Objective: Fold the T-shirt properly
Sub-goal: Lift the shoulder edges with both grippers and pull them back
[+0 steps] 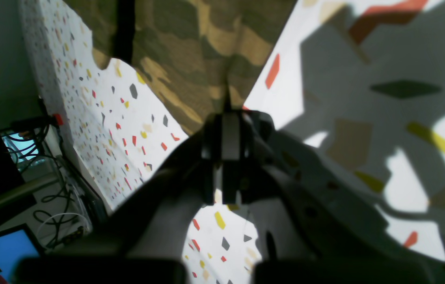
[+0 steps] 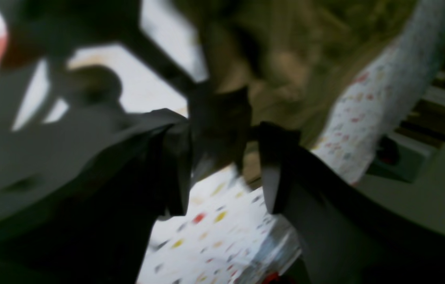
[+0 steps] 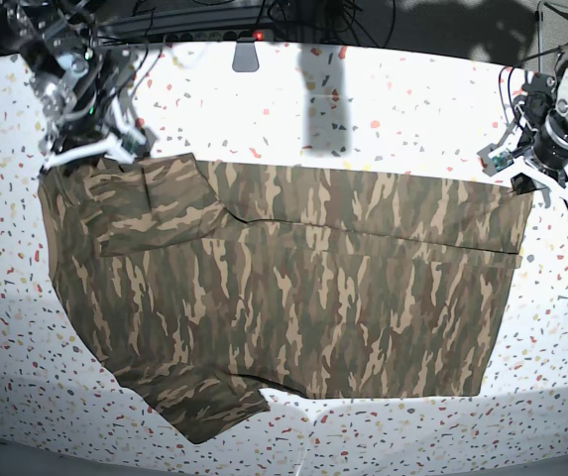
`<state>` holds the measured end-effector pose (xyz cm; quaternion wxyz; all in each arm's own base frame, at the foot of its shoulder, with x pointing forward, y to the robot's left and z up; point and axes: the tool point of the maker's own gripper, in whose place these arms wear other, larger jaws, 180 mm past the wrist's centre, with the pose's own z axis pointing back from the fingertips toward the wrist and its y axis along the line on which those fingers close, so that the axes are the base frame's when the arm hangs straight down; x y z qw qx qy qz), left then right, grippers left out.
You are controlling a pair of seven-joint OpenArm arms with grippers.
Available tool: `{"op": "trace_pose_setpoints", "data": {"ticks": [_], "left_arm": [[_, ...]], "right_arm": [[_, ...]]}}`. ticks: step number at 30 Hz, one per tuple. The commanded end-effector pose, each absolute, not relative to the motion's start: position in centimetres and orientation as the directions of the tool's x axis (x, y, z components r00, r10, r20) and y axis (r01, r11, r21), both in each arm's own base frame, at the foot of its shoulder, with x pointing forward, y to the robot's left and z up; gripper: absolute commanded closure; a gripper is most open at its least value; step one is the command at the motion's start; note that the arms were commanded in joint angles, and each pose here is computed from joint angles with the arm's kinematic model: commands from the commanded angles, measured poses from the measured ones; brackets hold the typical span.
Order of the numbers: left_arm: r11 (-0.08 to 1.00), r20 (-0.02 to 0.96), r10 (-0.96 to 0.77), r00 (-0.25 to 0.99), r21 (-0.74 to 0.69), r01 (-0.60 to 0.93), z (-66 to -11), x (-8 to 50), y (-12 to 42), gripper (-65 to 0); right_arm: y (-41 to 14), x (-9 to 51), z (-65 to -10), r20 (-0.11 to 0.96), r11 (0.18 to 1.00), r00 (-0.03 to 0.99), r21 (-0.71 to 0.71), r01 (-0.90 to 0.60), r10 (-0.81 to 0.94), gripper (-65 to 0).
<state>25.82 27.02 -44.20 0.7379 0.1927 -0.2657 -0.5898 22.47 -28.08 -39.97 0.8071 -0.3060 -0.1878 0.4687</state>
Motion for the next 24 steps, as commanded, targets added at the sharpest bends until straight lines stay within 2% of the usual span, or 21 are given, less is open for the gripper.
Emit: {"op": "trace_pose_setpoints", "data": {"ticks": [1, 5, 10, 15, 18, 24], "left_arm": [[0.212, 0.13, -0.977, 0.168, 0.609, 0.765, -43.7, 26.2, 28.1, 0.0], [0.212, 0.13, -0.977, 0.167, 0.611, 0.763, -43.6, 26.3, 28.1, 0.0], [0.212, 0.13, -0.977, 0.167, 0.61, 0.763, -43.6, 26.3, 28.1, 0.0], [0.226, 0.132, -0.974, 0.184, 0.606, 0.763, -43.7, 26.3, 28.3, 0.0], [0.259, 0.143, -0.966, 0.217, 0.595, 0.761, -43.8, 26.1, 28.4, 0.0], [0.317, 0.083, -0.94, 0.33, 0.567, 0.76, -44.2, 25.0, 30.6, 0.0]], "right_arm": [[-28.7, 23.9, -38.7, 0.029, 0.364, 0.49, -0.708, -0.605, 0.871, -28.0], [-28.8, 24.9, -38.4, 0.053, 0.391, 0.507, -0.708, -0.588, 0.86, -28.0], [-29.5, 24.3, -39.0, 0.024, 0.39, 0.526, -0.7, -0.598, 0.85, -27.7], [-31.0, 23.6, -40.0, -0.022, 0.387, 0.552, -0.69, -0.612, 0.833, -14.1], [-31.2, 23.7, -39.9, -0.015, 0.393, 0.564, -0.702, -0.594, 0.825, 0.0], [-31.0, 23.1, -39.8, -0.008, 0.392, 0.558, -0.704, -0.593, 0.83, 0.0]]}}
